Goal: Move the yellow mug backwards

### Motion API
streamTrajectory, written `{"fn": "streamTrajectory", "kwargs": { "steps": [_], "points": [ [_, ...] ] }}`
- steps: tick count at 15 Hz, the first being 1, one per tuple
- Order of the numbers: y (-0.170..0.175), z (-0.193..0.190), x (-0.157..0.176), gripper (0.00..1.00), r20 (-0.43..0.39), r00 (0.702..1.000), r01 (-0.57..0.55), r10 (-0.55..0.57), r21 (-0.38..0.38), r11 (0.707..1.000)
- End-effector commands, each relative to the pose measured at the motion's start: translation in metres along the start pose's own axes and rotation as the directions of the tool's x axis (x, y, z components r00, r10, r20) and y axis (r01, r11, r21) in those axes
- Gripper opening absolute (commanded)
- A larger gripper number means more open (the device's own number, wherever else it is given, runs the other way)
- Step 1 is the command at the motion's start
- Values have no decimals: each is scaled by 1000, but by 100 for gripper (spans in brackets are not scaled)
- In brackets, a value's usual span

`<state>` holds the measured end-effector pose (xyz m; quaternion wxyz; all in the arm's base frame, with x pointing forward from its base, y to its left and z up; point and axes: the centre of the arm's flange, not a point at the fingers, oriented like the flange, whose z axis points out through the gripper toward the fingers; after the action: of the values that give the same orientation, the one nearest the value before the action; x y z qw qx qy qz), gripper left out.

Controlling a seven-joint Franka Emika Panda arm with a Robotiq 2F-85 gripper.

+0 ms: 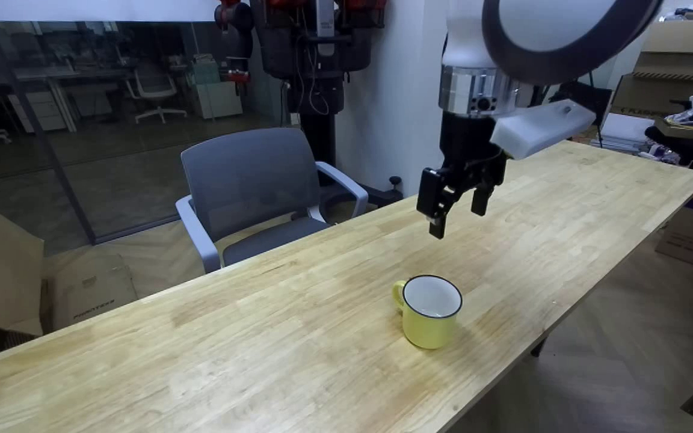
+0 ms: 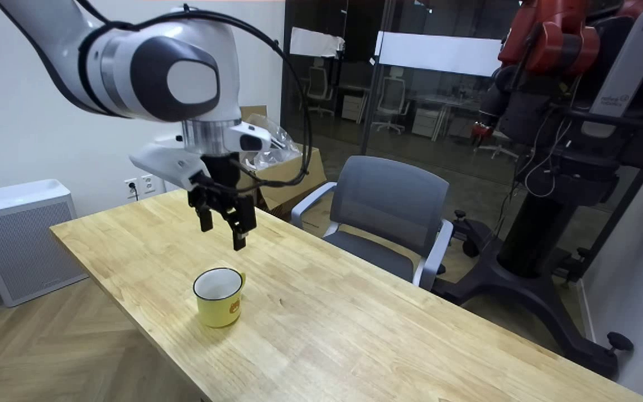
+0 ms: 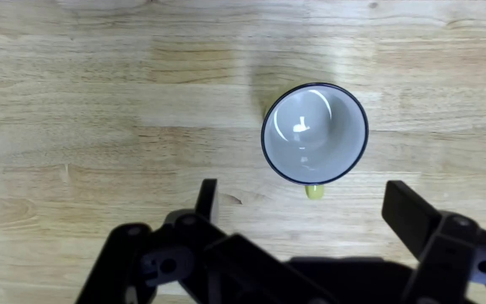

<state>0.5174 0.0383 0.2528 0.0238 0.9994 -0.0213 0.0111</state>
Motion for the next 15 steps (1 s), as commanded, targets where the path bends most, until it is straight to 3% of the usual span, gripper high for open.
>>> {"fn": "streamTrajectory", "kwargs": {
  "steps": [1,7,15],
  "points": [
    [1,12,6,100,12,1000,2,-2,-4,1000],
    [-2,25,10,100,22,1000,22,-22,1,1000],
    [4,100,1,100,121,989,79,-86,59,995]
  ]
}}
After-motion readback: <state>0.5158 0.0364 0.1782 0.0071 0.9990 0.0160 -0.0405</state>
